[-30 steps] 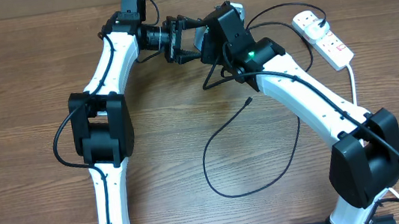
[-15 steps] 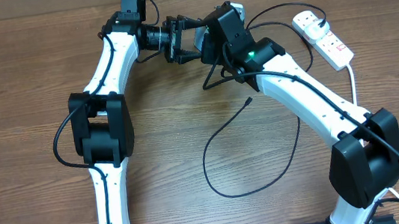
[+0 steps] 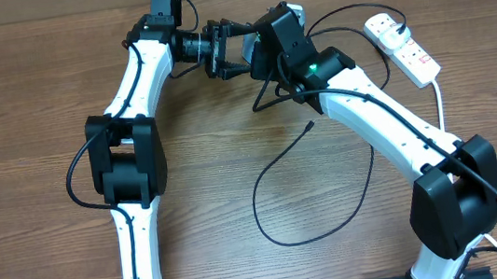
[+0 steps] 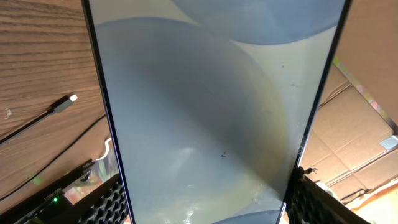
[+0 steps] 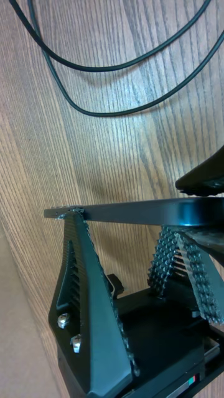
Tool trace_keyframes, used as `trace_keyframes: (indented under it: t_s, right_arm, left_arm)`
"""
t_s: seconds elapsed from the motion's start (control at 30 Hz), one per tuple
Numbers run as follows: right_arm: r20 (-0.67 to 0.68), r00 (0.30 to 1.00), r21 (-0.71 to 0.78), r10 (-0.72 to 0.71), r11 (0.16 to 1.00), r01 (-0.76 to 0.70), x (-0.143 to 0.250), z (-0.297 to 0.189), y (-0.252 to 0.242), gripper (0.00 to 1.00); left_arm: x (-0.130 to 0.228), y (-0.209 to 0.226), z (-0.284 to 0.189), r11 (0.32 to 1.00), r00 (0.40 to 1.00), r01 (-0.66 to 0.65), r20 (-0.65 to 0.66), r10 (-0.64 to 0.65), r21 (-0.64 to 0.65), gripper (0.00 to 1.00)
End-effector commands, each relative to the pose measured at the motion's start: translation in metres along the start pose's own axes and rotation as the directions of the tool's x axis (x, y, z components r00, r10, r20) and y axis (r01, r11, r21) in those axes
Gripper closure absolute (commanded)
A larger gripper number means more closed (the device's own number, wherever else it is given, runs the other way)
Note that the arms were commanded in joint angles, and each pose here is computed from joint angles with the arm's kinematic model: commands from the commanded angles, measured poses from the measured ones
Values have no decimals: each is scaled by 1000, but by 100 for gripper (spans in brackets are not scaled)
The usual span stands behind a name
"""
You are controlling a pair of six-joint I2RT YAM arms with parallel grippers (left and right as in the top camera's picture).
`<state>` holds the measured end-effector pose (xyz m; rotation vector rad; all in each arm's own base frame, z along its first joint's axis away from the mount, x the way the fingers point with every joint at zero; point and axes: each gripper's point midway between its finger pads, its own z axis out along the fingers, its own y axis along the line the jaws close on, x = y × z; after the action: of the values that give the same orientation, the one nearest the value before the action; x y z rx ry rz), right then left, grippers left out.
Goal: Plug charger to phone and switch on socket
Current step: 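Grasp the phone's edge with the right gripper beside the left gripper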
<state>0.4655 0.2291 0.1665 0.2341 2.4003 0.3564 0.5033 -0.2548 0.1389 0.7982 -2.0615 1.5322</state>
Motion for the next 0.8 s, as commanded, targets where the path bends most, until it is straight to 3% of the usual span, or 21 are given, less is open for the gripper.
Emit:
trace_keyframes:
  t_s: [0.0,0.23,0.47,0.6,0.77]
  right_arm:
    - [17,1000,5,-4,1000,4,-4,-2,1,89]
    - [17,1000,5,-3,1000,3,-4,-2,1,96]
    - [23,1000,1,13,1000,-13,-6,-2,2,96]
    - [66,993,46,97,994,-100,-12,-2,-7,96]
    - [114,953,82,279,954,-289,-17,-3,-20,96]
  left_arm:
    - [10,-11,-4,998,998,-46,-50,48,31,37]
    - [10,-11,-4,998,998,-46,-50,48,31,37]
    - [9,-12,-4,997,996,-67,-48,69,34,28]
    - [8,-15,-4,994,993,-105,-41,106,40,21]
    - [5,-16,-5,991,991,-128,-23,129,40,20]
